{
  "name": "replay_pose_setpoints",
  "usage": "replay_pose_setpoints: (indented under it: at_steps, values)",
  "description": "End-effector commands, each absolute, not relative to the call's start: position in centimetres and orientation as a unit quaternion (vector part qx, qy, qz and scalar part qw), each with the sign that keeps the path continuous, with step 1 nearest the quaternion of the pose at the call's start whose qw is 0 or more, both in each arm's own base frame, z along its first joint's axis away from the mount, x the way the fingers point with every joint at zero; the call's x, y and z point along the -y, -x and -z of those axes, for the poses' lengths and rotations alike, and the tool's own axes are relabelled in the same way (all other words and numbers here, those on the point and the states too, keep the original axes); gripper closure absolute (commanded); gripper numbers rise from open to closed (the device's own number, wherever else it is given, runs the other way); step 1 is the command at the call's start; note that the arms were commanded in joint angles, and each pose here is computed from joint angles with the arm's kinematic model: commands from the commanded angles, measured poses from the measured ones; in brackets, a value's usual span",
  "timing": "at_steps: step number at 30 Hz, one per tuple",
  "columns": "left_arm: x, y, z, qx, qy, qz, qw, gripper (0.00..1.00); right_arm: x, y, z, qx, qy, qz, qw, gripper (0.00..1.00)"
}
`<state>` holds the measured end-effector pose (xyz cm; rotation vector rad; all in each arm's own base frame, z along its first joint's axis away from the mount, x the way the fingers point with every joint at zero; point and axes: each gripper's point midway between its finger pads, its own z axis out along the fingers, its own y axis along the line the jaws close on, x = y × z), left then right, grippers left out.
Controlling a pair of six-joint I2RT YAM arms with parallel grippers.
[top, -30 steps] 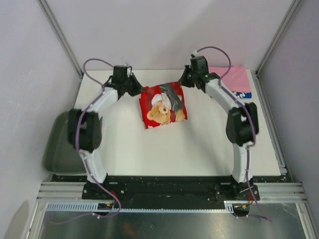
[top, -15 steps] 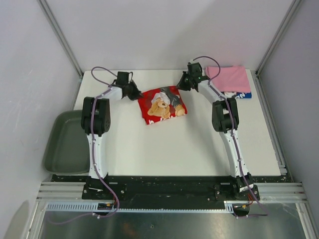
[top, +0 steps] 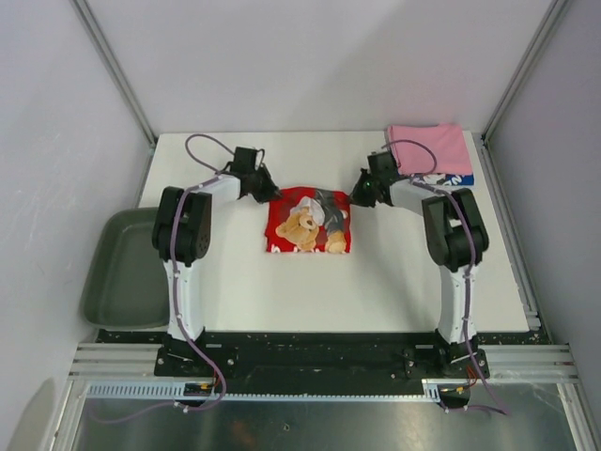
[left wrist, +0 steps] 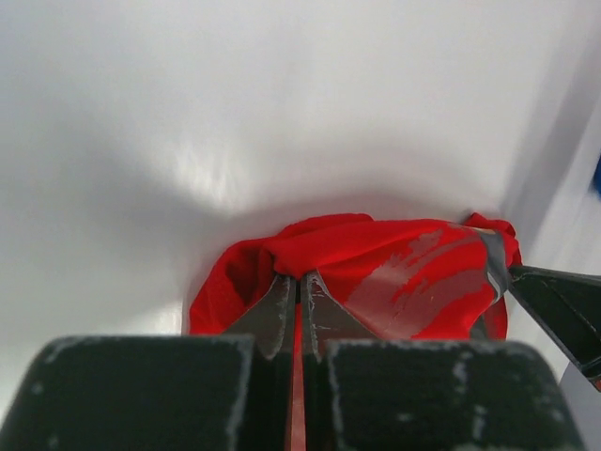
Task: Fold and stack the t-shirts
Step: Fold the long partially folded tshirt into a neat square
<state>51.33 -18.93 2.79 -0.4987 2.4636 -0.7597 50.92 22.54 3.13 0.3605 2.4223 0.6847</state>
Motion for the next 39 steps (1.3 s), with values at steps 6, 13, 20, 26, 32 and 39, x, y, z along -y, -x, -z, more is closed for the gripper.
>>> replay_pose_setpoints:
  at_steps: [6, 13, 20, 26, 32, 39]
  values:
    - [21.8, -40.2, -7.2, -0.916, 0.133, 0.278, 0.255, 1.0, -17.5, -39.6, -5.1, -0.918, -0.168, -0.212, 0.29, 1.0]
    - [20.0, -36.0, -9.5, -0.91, 0.122, 0.278, 0.281, 1.0, -17.2, -35.8, -9.8, -0.912, -0.156, -0.183, 0.332, 1.0]
    - [18.2, -35.5, -10.3, -0.905, 0.135, 0.272, 0.3, 1.0, -18.6, -37.4, -13.5, -0.884, -0.147, -0.214, 0.389, 1.0]
    - [15.2, -38.0, -7.5, -0.913, 0.171, 0.234, 0.287, 1.0, -20.7, -41.8, -13.6, -0.863, -0.114, -0.241, 0.429, 1.0]
    - [14.4, -39.9, -3.7, -0.924, 0.191, 0.209, 0.258, 1.0, -22.1, -44.8, -12.3, -0.863, -0.09, -0.24, 0.436, 1.0]
    - [14.1, -41.4, -4.1, -0.922, 0.189, 0.201, 0.272, 1.0, -21.5, -46.1, -11.1, -0.871, -0.094, -0.226, 0.426, 0.86]
